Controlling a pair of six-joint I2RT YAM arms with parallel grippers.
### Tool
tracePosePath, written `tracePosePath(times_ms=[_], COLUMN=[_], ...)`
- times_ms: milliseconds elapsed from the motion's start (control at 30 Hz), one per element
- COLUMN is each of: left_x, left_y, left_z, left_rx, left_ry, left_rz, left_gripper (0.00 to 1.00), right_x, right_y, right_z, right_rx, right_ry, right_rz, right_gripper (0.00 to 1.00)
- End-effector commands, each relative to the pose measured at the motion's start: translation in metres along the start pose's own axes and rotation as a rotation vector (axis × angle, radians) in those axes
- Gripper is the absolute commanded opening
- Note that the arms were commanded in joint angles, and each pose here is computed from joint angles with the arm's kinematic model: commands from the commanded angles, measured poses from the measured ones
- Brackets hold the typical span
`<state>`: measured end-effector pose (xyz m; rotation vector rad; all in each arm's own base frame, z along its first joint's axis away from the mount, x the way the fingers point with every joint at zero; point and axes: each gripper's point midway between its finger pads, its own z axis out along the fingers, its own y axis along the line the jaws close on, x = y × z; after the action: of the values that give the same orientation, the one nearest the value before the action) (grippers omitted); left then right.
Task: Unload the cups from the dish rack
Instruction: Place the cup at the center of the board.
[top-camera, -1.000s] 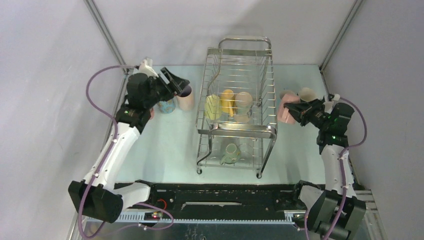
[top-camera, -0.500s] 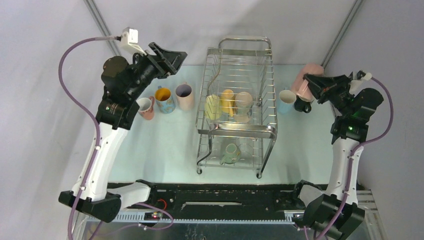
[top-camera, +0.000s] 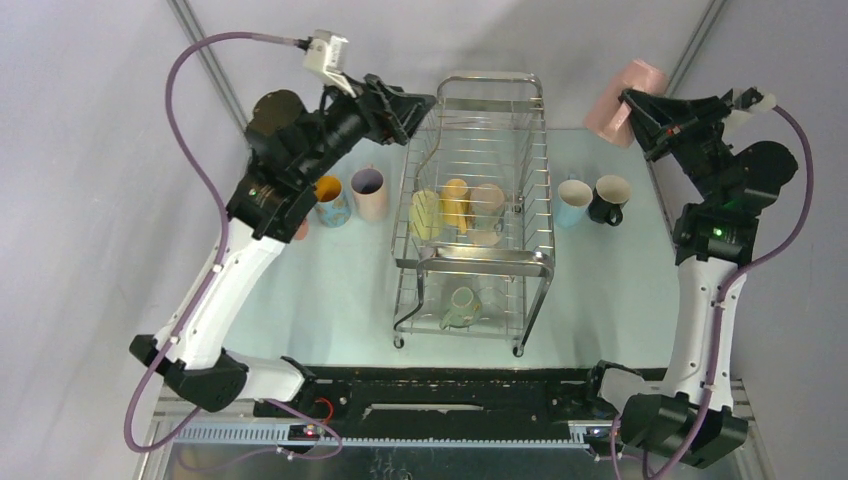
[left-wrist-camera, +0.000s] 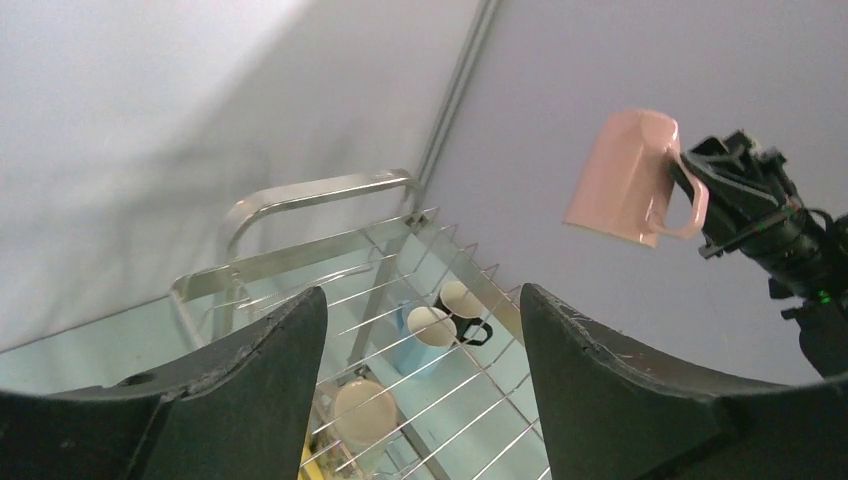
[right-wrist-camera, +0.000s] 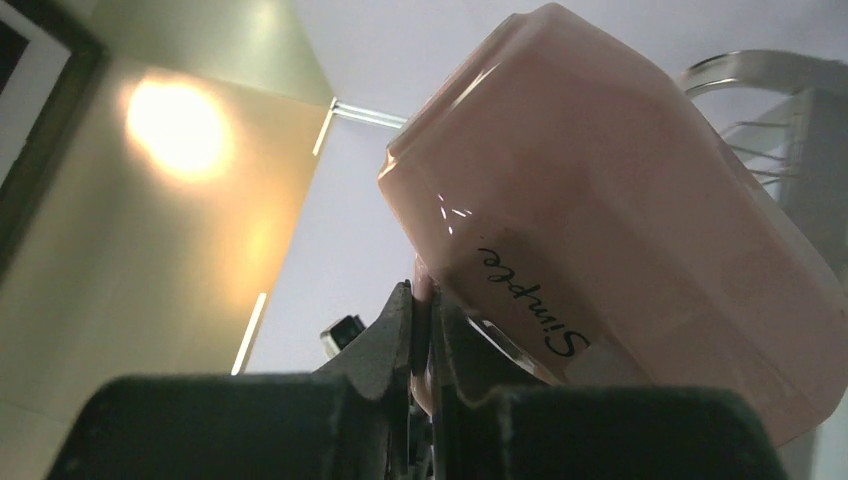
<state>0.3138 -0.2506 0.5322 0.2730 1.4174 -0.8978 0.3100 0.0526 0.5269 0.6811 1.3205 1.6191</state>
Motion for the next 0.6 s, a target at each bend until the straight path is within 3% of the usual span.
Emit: tracePosePath(times_ms=[0,167,567], left_x=[-0.017,-0.005,0.013], left_y=[-0.028,-0.046,-0.041], left_z=[0.015,0.03,0.047], left_rx=[0.074,0.114,0.083], left_ry=[-0.079,-0.088,-0.179], left_rz=[0.115,0.188,0.325], left_gripper=[0.77,0.78,0.79], right_x=[0.016,0.034,0.079], right_y=[0.061,0.085,0.113], right_z=[0.008,0.022,0.045], right_rx=[-0.155,-0.202,-0.282], right_ry=[0.001,0.043,0.118], right_rz=[-0.042,-0.02,0.091], right_gripper=[0.0,0.0,0.0])
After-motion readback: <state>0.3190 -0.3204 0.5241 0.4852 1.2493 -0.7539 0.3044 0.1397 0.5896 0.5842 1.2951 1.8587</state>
